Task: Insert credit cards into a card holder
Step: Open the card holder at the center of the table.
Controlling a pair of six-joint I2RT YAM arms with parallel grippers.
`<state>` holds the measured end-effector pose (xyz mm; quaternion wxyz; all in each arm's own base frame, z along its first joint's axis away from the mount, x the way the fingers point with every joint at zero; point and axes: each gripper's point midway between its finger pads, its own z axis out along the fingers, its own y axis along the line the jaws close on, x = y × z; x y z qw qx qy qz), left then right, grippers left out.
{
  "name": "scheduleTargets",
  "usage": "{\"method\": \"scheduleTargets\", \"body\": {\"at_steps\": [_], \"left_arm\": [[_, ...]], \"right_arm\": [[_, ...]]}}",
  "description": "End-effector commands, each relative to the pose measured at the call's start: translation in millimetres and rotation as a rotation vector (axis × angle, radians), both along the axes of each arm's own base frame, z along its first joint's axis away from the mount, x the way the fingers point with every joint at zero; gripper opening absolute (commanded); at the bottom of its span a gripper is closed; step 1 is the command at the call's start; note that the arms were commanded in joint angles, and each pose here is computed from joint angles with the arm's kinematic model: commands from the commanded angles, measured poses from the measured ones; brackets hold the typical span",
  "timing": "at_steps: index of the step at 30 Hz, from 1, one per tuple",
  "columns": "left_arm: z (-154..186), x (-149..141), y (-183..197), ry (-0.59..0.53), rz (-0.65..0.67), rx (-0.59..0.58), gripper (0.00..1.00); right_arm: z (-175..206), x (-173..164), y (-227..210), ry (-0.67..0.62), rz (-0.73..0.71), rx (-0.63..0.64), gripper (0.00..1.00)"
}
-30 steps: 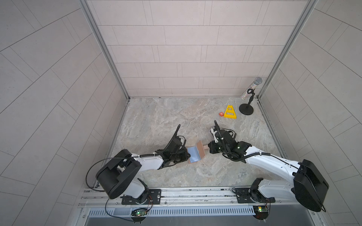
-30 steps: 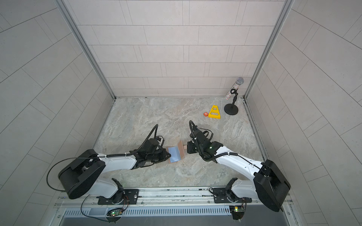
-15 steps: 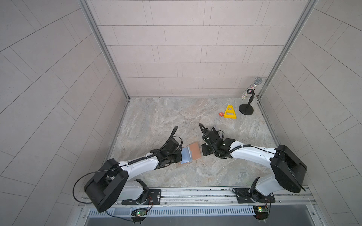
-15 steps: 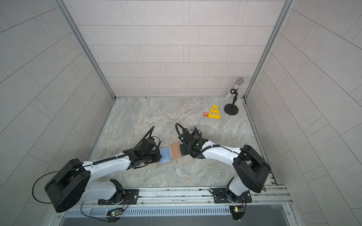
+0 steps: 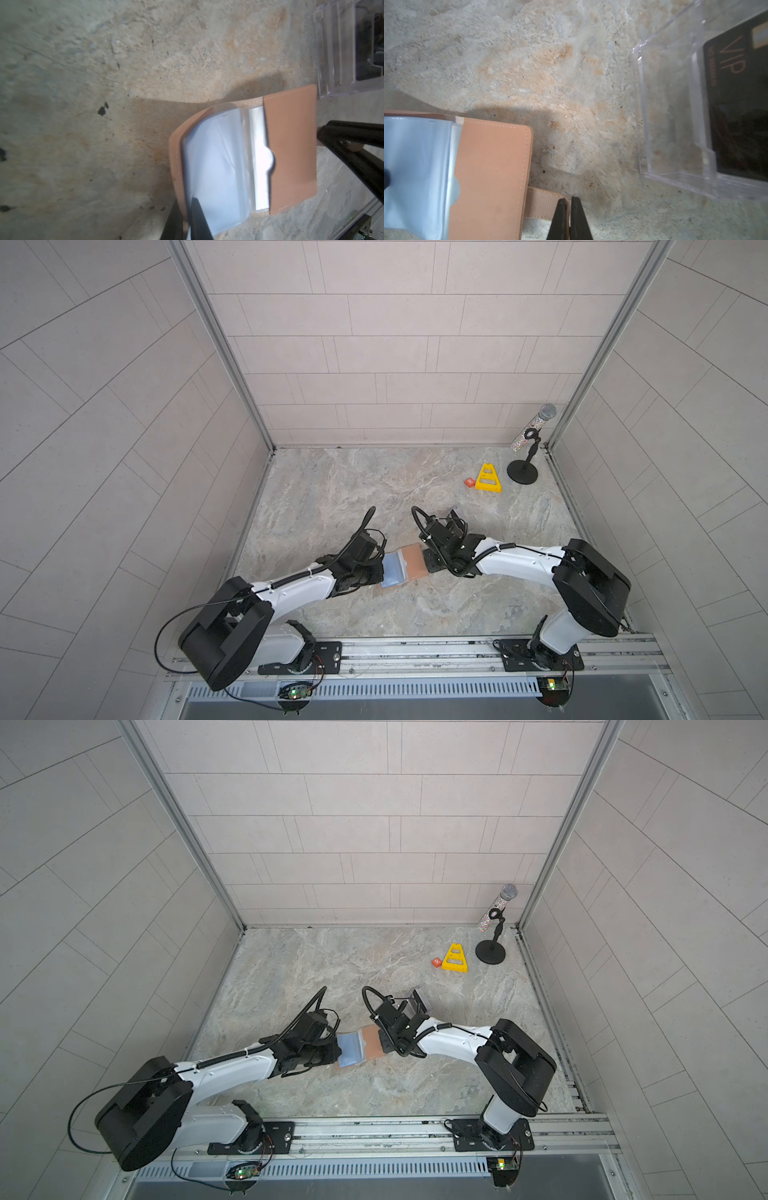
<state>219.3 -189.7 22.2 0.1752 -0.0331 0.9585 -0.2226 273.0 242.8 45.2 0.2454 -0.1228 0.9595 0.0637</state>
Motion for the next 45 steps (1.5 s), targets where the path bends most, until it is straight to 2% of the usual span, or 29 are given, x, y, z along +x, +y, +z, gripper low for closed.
{"method": "scheduleTargets", "body": {"at_steps": [1, 4, 7, 10, 15, 20, 25, 31, 33, 39, 45], "left_arm": [[-1, -9, 11, 0.035, -0.027, 0.056, 0.24], [10, -6, 8, 0.013, -0.036, 0.041, 0.38], [21, -4, 6, -0.006, -0.049, 0.034, 0.47], [32, -3, 5, -0.024, -0.063, 0.031, 0.52], [52, -1, -1, -0.07, -0.097, -0.005, 0.62], [73, 1, -12, -0.116, -0.133, -0.068, 0.65], [81, 4, -34, -0.132, -0.171, -0.194, 0.65], [79, 13, -64, -0.109, -0.195, -0.327, 0.52], [75, 15, -70, -0.1, -0.206, -0.337, 0.47], [62, 20, -92, -0.06, -0.208, -0.387, 0.42], [40, 22, -106, -0.005, -0.221, -0.363, 0.36]], "right_arm": [[7, -3, -10, -0.005, -0.014, -0.016, 0.08], [16, -3, -7, -0.017, -0.017, 0.013, 0.17], [25, -3, -8, -0.034, -0.021, 0.028, 0.27], [32, -5, -9, -0.041, -0.021, 0.041, 0.37], [45, -6, -11, -0.061, -0.026, 0.068, 0.49], [61, -10, -7, -0.073, 0.006, 0.127, 0.58], [75, -10, -8, -0.104, 0.013, 0.162, 0.62], [87, -13, -9, -0.127, 0.024, 0.199, 0.62], [92, -13, -12, -0.148, 0.021, 0.206, 0.62], [109, -9, -33, -0.263, -0.002, 0.187, 0.62], [109, -1, -67, -0.258, -0.059, 0.13, 0.62]]}}
